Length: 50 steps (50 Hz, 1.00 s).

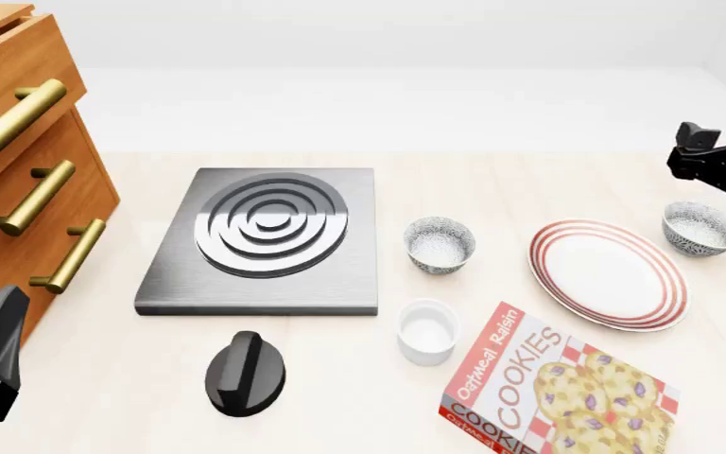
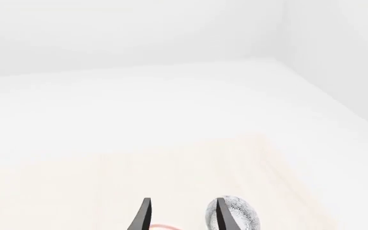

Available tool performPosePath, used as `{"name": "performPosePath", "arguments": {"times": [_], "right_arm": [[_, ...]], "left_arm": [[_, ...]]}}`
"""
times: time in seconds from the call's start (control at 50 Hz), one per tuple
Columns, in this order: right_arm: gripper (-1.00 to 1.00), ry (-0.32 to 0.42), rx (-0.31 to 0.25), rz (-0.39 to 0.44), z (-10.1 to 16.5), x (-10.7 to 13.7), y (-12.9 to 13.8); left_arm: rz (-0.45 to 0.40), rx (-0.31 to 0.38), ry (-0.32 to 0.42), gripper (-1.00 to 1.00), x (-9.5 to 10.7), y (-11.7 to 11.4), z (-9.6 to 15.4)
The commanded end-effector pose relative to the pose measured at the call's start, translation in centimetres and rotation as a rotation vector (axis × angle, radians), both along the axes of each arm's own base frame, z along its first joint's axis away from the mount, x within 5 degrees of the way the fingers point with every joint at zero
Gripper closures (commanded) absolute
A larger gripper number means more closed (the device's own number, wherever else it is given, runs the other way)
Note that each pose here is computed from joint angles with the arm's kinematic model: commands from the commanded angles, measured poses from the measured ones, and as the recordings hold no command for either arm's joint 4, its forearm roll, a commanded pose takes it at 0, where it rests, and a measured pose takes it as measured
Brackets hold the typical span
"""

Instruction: Pick the akita bowl next to the plate and place it on the plate.

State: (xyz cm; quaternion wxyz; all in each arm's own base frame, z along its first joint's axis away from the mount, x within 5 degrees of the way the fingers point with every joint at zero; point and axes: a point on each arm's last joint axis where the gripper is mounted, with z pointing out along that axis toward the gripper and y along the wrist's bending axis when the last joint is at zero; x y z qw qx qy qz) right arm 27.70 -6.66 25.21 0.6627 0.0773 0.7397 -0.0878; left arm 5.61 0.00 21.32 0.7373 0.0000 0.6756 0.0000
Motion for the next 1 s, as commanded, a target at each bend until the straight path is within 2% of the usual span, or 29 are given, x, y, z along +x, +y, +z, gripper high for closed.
{"name": "performPosePath", "arguments": {"times": [0.02,1.0], "right_arm": [[-1.0,0.01,0.011,-0.032,-0.3,0.4,-1.0],[-1.0,0.04,0.047,-0.126,-1.0,2.5,-4.6]], "left_arm": [[0.0,0.0,0.0,-1.0,0.0,0.0,0.0],[0.0,0.0,0.0,-1.0,0.0,0.0,0.0]]}}
